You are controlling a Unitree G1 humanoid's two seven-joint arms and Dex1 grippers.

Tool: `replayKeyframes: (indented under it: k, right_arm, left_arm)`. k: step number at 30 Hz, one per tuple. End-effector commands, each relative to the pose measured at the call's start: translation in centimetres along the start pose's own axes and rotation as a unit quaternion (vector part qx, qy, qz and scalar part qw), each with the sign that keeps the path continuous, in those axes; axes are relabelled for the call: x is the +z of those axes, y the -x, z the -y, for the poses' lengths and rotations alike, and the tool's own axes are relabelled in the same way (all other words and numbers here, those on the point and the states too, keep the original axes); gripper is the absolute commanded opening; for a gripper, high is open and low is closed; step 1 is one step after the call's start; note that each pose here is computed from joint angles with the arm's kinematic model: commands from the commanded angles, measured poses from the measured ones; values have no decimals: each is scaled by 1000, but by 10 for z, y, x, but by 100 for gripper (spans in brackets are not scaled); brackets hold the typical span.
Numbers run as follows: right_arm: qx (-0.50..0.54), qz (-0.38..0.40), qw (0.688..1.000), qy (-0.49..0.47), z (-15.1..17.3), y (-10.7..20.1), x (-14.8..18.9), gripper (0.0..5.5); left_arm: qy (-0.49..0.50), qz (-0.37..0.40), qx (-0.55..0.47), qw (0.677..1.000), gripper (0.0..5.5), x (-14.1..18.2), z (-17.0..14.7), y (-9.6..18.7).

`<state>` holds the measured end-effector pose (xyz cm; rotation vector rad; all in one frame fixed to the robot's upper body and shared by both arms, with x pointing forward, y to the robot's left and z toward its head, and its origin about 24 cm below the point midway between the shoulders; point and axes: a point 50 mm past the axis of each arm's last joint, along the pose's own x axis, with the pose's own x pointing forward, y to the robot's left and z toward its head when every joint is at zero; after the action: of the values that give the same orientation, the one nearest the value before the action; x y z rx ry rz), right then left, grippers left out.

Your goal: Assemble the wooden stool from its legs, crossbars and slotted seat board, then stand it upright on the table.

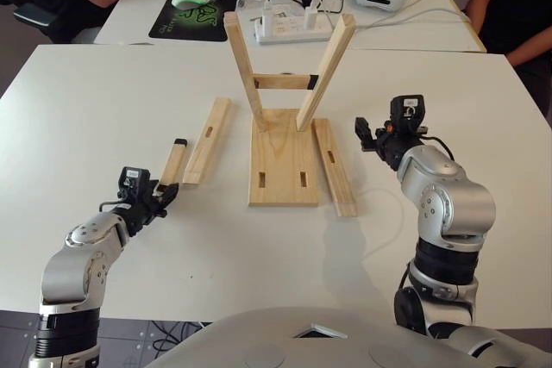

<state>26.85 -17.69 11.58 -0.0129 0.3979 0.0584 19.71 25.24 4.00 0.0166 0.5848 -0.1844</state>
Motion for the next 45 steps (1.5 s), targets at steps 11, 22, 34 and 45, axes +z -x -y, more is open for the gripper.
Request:
replayKeyframes:
  k: [11, 22, 34, 45]
  right_arm:
    - [-2, 14, 1000, -6, 5, -11, 14, 384]
    - [-67, 42, 997, -22, 34, -17, 20, 384]
    - [275, 279, 888, -243, 13, 21, 129, 384]
    - [552, 219, 749, -294, -69, 68, 134, 384]
  left_arm:
    - [12, -1, 1, 1000, 226, -6, -10, -5]
    - [-17, 102, -16, 994, 133, 30, -19, -4]
    - [-126, 495, -155, 846, 133, 200, 42, 59]
    - [-169, 447, -294, 828, 133, 199, 113, 21]
